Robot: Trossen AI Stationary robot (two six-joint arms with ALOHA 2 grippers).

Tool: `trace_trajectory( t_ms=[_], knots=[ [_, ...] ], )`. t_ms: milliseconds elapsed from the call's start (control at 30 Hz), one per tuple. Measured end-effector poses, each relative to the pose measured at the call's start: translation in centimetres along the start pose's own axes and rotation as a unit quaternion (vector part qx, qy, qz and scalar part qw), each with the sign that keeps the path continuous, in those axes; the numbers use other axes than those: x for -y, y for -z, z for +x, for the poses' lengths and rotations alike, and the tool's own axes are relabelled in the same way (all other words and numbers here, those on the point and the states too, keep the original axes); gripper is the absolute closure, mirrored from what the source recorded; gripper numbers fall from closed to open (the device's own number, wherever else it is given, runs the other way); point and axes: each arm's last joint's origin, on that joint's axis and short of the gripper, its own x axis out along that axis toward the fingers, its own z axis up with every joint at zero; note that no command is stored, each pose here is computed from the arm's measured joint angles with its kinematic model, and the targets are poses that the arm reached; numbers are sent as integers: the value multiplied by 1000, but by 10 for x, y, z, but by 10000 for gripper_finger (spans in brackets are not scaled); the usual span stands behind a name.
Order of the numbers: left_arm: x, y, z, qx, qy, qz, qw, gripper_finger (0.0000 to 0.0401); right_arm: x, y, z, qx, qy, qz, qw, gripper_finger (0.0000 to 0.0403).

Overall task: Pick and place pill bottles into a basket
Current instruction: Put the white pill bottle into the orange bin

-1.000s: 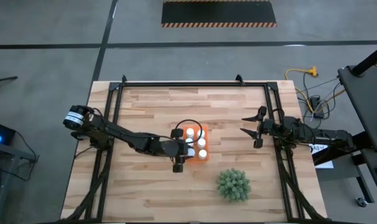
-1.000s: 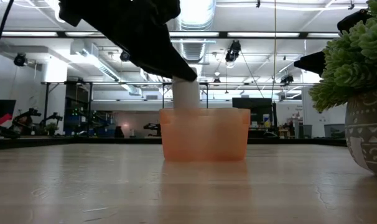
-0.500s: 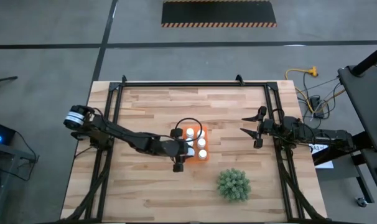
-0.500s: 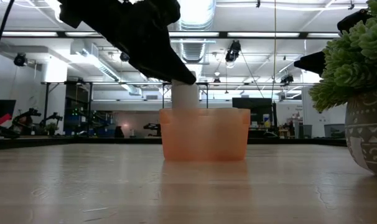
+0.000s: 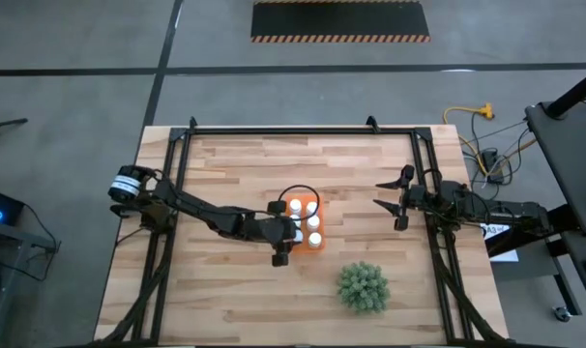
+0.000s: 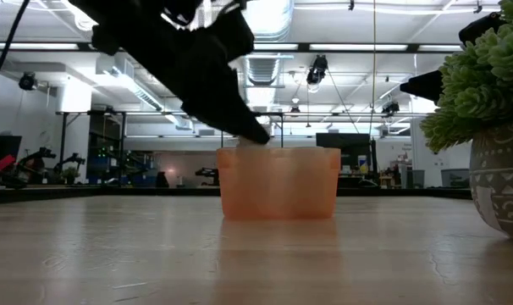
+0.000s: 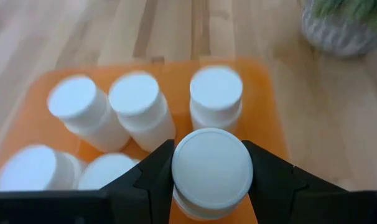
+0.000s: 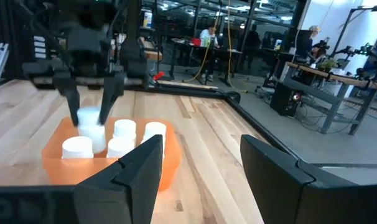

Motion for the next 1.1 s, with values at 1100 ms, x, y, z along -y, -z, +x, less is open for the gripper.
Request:
trace_trajectory(
  t_ms=[1100],
  knots=[
    [-3,9,11,-24,12,-12,1000,251,0,0,0,0,0,0,1000,197]
  ],
)
